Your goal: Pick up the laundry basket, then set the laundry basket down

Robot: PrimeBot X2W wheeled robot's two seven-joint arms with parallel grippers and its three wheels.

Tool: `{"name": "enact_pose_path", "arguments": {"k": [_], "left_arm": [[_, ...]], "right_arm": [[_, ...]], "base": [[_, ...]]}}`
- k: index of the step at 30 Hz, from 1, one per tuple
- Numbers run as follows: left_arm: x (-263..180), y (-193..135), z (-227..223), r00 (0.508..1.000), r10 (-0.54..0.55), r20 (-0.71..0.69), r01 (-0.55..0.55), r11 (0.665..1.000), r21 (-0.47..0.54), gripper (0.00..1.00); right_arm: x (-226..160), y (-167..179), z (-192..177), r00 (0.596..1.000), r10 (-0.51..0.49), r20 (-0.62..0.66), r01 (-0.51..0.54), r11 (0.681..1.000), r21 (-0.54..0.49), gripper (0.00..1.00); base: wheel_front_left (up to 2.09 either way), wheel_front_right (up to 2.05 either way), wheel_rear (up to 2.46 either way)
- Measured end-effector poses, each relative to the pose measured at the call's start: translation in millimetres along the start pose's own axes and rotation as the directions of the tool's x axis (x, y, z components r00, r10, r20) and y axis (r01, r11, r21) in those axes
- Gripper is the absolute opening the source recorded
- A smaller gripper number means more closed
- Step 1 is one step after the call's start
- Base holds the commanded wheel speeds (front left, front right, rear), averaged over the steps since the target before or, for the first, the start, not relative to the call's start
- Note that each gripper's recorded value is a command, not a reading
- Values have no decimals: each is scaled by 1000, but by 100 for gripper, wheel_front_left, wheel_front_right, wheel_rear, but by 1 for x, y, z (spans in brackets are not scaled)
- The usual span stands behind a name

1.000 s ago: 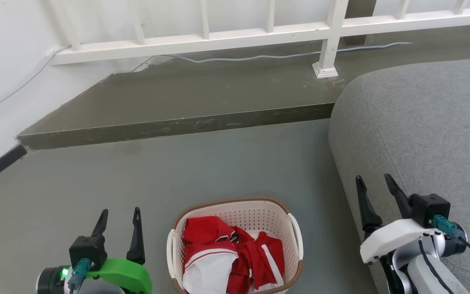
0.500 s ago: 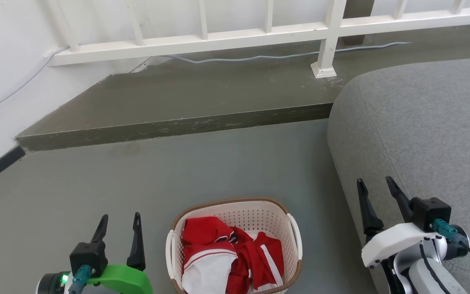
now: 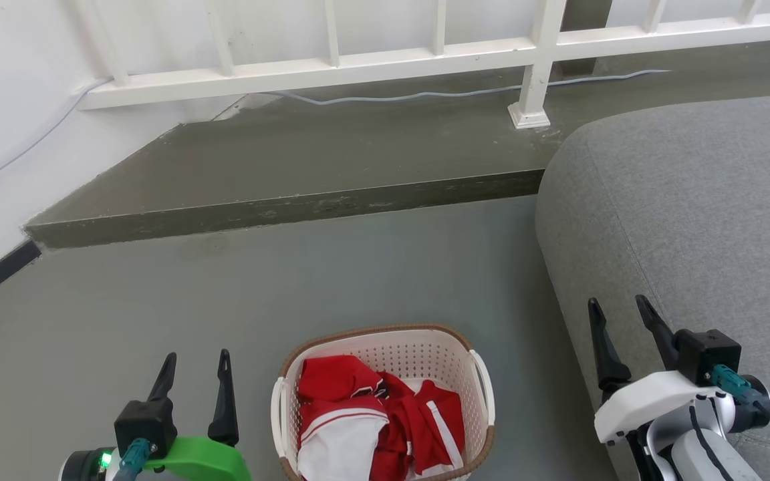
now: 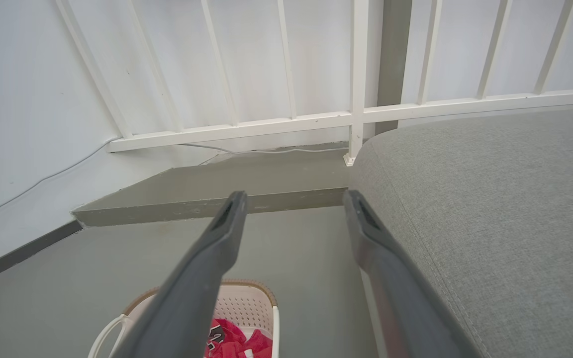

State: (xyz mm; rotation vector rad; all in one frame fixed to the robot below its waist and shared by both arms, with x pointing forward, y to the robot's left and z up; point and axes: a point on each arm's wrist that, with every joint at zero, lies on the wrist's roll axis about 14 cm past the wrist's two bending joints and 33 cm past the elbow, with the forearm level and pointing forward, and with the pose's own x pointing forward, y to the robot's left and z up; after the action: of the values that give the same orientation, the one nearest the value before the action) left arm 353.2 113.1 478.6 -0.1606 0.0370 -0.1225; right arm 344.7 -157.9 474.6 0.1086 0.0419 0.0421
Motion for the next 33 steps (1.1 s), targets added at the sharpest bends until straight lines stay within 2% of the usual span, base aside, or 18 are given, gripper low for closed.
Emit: {"name": "enact_pose_path", "arguments": {"k": [4,5,13,20,33], "left_arm": [[0,0,1,1000,0,4,0,1000,-1,100],[0,0,1,1000,0,5,0,1000,-2,0],[-7,0,-15,999,10,-49,-11,1000,-24,0],[-7,9,-18,996,42,-76,-50,993,-106,0],[-7,23,-25,987,82,-136,-121,942,-312,0]], "right_arm": [[0,-1,0,1000,-3,1,3,1000,1,100],[0,-1,0,1000,-3,1,3,1000,0,0],[-11,-1,-23,997,-19,-73,21,999,31,0],[-10,-5,-25,995,-38,-95,50,992,118,0],[-7,-17,-30,986,-79,-145,122,938,325,0]], "base": [[0,0,0],[0,0,0],[0,0,0],[0,0,0],[0,0,0]]}}
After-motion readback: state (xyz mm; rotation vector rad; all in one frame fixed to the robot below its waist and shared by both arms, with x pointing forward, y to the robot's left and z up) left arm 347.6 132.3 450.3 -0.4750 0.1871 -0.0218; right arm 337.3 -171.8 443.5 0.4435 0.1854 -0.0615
